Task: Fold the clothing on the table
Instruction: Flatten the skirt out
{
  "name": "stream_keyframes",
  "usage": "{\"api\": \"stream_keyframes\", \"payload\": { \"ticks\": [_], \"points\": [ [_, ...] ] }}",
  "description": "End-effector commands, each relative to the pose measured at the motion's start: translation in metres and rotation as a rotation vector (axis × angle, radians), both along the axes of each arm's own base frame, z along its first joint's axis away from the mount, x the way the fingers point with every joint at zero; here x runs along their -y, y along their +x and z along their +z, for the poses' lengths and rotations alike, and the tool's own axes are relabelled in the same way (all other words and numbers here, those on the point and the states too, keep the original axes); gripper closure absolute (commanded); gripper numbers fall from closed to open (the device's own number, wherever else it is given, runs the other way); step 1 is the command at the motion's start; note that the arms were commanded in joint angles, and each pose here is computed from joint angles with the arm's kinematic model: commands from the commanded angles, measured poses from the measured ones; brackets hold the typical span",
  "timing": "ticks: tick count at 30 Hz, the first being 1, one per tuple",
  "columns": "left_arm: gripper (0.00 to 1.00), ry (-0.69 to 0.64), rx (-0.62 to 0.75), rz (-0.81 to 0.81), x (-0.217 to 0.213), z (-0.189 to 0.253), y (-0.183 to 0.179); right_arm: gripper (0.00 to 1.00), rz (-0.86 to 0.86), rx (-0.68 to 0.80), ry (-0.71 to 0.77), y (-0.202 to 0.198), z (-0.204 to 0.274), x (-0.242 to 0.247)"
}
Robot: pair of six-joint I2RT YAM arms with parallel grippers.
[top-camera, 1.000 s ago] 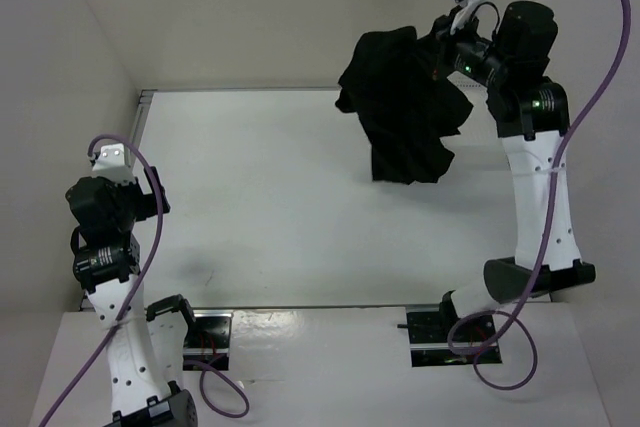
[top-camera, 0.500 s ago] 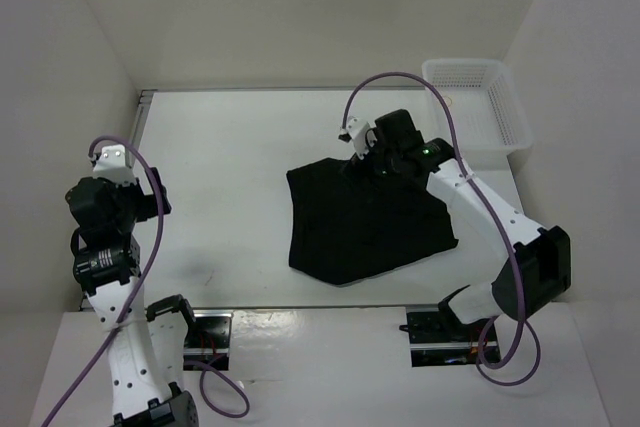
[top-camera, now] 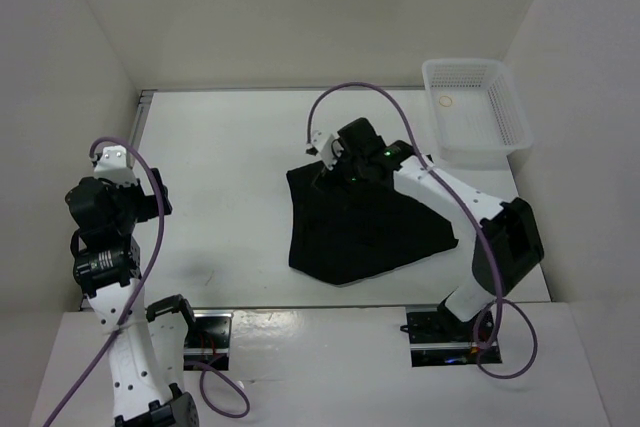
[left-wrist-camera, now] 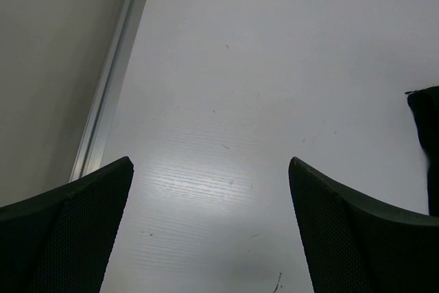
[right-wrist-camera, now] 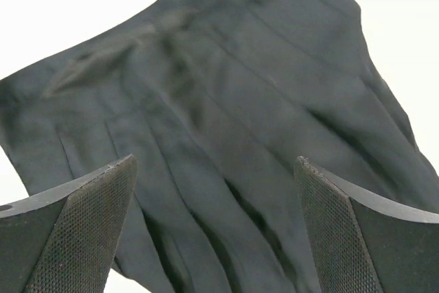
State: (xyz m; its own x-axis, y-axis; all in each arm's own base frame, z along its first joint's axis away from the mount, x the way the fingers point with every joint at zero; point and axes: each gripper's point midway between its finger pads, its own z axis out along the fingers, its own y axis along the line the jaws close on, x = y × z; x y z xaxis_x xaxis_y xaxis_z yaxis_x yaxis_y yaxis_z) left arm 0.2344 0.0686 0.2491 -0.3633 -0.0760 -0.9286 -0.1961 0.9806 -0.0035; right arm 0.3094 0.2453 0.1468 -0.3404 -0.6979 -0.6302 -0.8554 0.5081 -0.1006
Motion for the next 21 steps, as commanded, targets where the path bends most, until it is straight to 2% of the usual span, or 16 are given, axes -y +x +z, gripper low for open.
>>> {"api": "stream_keyframes", "payload": {
  "ticks": [1,6,11,21],
  "points": [
    [0.00,0.036,0.044,-0.027,0.002,0.018,0.003,0.01,0.039,0.106,0.030,0.033,0.021,-0.029],
    [0.00,0.040,0.042,-0.017,0.000,0.018,0.002,0.07,0.114,0.175,-0.052,0.062,0.007,-0.062],
    [0.00,0.032,0.026,-0.017,-0.001,0.014,0.005,0.07,0.187,0.248,-0.108,0.089,-0.005,-0.080],
    [0.00,0.032,0.016,-0.009,-0.003,0.012,0.006,0.12,0.273,0.172,-0.129,0.103,-0.057,-0.111]
  ]
}}
